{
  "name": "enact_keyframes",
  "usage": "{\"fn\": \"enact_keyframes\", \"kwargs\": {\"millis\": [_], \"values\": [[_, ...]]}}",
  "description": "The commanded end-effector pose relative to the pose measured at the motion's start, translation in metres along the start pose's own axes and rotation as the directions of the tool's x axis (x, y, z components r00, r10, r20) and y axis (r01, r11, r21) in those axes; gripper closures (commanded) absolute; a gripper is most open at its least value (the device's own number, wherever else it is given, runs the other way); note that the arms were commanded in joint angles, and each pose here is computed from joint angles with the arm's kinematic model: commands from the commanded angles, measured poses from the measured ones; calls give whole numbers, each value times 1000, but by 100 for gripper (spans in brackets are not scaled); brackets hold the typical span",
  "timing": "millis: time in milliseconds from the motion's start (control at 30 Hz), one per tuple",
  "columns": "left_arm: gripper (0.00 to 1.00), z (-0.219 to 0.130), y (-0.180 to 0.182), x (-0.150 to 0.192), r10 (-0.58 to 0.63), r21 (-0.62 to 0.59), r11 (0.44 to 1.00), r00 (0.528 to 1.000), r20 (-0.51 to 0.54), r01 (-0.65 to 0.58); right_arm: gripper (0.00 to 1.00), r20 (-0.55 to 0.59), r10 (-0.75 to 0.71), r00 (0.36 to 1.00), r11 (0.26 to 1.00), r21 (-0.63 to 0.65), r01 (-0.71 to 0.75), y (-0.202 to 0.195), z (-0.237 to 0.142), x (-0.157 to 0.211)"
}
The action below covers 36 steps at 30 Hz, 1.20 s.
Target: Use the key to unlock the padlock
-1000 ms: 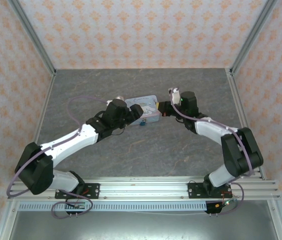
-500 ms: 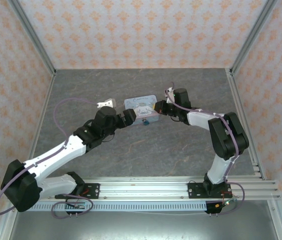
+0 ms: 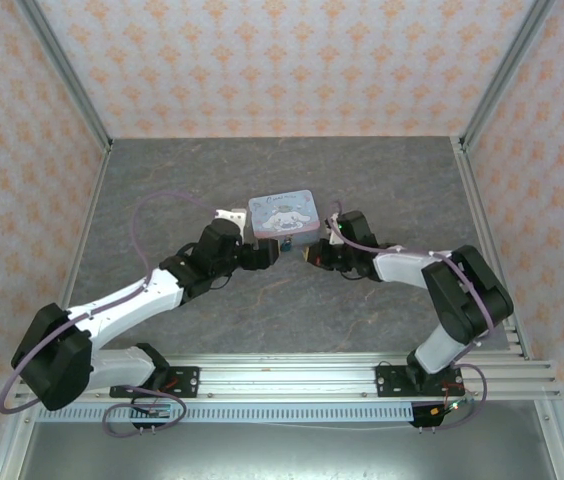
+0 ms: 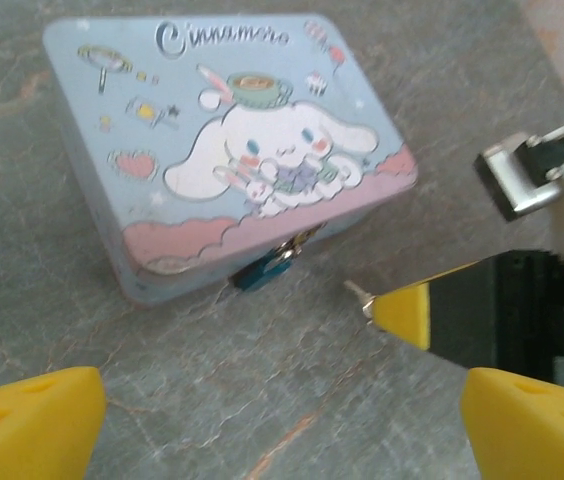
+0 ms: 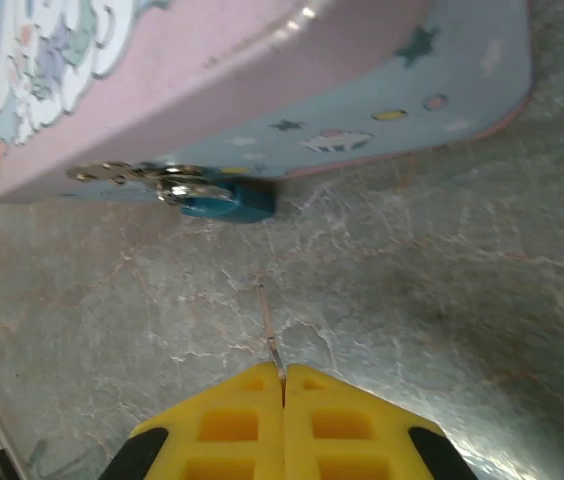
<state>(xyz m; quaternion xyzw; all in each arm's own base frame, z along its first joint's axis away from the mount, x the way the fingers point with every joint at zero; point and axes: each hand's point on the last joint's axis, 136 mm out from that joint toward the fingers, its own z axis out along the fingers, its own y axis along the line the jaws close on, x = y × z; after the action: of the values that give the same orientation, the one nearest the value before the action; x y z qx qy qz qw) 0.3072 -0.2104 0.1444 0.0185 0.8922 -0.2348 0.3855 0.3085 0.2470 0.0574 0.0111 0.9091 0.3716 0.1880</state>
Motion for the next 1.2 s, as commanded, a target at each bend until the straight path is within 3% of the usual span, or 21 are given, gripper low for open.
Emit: {"fn": "enact_keyframes", "kwargs": {"millis": [0, 200, 367, 633, 900, 1167], "values": [[9, 0, -5, -4, 20, 23, 1000, 1000, 24, -21, 100, 118, -72, 990, 997, -28, 76, 33, -27, -34], [8, -15, 3, -15, -26, -19, 999, 996, 87, 28, 100, 205, -98, 974, 990, -81, 117, 61, -55, -85], [6, -35, 7, -19, -79, -33, 996, 991, 111, 83, 100, 210, -55, 976, 994, -81, 73, 60, -39, -136], [3, -66, 8, -25, -123, -47, 990, 986, 109, 129, 100, 229, -22, 973, 1000, 26, 17, 54, -5, -202], [3, -63, -3, -27, -121, -28, 992, 991, 56, 123, 100, 199, 35, 979, 997, 57, -48, 45, 38, -224], [3, -58, -4, -29, -99, -39, 994, 994, 46, 101, 100, 92, 1, 996, 988, 151, -15, 35, 66, -204]]}}
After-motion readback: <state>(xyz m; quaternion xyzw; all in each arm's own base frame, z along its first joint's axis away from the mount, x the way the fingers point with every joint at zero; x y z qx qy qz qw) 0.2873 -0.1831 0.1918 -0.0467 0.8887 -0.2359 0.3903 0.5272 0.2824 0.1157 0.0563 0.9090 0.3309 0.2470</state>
